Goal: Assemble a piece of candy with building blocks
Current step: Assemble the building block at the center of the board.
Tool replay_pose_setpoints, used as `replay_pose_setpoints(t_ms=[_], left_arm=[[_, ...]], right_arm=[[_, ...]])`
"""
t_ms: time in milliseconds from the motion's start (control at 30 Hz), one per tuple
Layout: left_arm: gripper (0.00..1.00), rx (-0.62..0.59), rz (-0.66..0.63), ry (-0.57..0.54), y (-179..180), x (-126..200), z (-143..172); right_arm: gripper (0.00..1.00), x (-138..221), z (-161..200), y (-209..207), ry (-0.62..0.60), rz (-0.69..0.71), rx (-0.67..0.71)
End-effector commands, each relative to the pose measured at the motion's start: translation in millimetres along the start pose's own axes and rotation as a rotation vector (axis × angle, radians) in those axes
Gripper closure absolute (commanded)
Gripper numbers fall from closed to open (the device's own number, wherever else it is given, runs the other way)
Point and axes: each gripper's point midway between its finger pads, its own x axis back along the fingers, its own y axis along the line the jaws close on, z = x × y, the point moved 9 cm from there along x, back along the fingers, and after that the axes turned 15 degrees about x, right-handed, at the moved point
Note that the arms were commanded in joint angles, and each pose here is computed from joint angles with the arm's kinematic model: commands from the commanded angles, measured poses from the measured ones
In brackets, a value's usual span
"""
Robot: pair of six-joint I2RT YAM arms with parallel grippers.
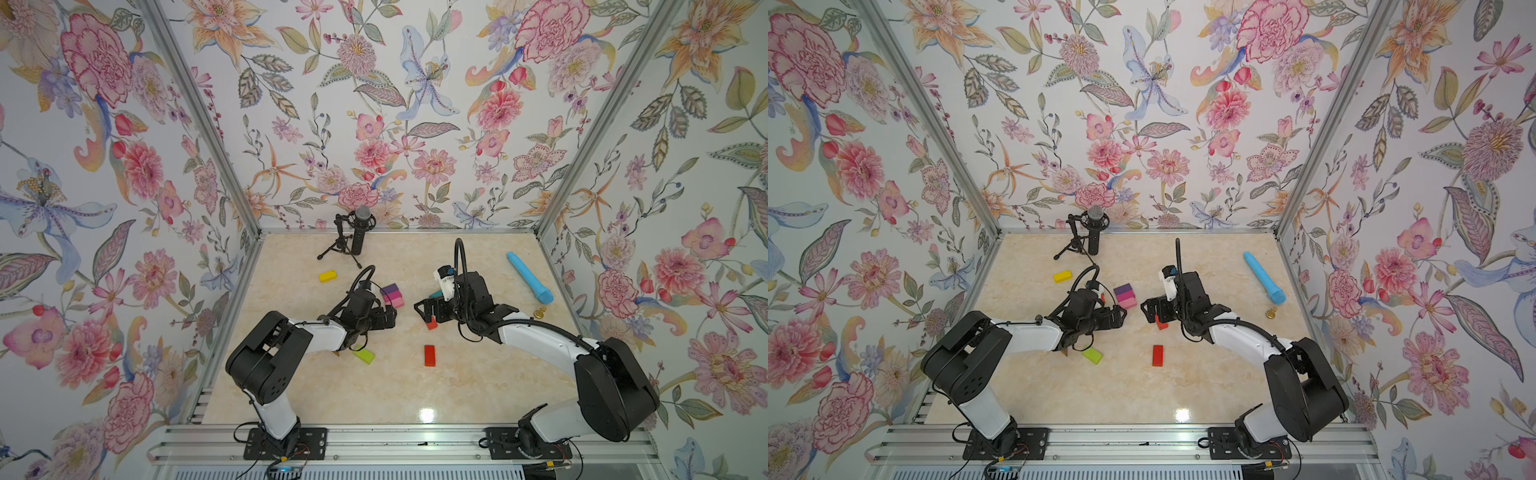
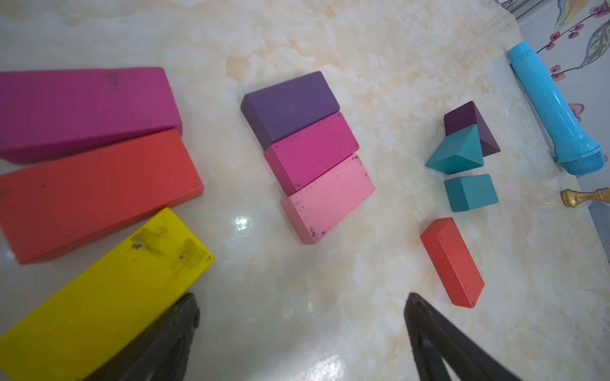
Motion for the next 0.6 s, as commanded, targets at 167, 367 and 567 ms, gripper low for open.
replay_pose_setpoints(t_ms=[167, 367, 567], left_arm=[[0.01, -0.013, -0.088, 0.048, 18, -8, -4], [0.01, -0.02, -0.049, 0.027, 8, 8, -14], [0.01, 0.026, -0.005, -0.053, 4, 50, -32]], right_arm=[[0.0, -9, -4, -2, 0.009, -0.018, -0.017], [0.0, -12, -9, -2, 0.004, -0.021, -0.011], [0.0, -12, -10, -3, 0.003, -0.024, -0.01]])
